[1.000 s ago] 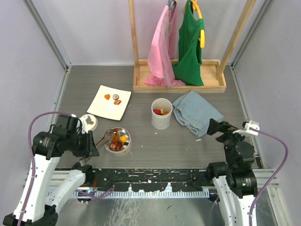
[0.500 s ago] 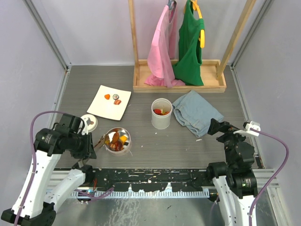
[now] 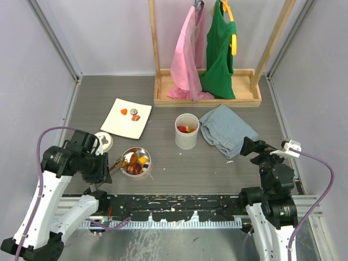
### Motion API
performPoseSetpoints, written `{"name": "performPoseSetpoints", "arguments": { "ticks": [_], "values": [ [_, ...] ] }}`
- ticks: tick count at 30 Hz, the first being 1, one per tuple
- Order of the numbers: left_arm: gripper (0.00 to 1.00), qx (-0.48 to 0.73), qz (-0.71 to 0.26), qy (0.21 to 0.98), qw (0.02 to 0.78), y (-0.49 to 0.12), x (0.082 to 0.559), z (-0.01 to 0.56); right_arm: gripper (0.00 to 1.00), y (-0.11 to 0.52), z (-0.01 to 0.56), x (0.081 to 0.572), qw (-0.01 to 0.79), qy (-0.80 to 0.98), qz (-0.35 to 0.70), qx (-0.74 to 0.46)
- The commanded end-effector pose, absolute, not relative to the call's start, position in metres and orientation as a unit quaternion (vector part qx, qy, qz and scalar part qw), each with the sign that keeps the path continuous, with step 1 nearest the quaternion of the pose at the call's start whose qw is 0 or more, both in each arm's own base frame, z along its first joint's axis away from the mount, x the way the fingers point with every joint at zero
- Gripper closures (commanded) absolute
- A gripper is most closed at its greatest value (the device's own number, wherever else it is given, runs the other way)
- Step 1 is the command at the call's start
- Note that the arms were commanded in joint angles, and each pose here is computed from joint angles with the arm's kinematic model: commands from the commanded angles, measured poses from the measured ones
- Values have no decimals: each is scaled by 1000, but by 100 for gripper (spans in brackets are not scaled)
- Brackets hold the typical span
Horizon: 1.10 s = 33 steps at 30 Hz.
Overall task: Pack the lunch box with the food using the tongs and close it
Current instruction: Place the fake food in the packing box, then pick up the fake food from the plate.
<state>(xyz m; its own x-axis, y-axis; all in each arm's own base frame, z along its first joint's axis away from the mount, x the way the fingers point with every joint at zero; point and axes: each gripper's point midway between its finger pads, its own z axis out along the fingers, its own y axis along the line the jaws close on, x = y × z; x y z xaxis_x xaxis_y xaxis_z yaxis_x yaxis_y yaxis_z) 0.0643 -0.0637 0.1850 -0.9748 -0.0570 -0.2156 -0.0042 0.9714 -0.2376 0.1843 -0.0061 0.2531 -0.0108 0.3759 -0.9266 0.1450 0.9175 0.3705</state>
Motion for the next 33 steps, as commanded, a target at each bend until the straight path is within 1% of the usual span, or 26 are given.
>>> {"name": "performPoseSetpoints", "arguments": {
  "ticks": [1, 9, 17, 24, 29, 33],
  "values": [
    [66, -16, -128, 982, 140, -66, 71, 196, 0, -8, 270, 184, 701, 682, 91, 188],
    [66, -13, -131, 980, 146, -67, 73, 199, 0, -8, 270, 184, 701, 681, 91, 188],
    [67, -15, -149, 967, 205, -73, 93, 216, 0, -8, 269, 184, 701, 682, 90, 189],
    [67, -18, -162, 949, 269, -86, 146, 229, 0, -8, 269, 185, 699, 684, 89, 188],
    [66, -15, -136, 942, 305, -89, 195, 234, 0, -7, 268, 186, 698, 687, 89, 184],
    [65, -8, -112, 943, 313, -91, 229, 230, 0, -7, 269, 187, 698, 686, 89, 183]
  ]
}}
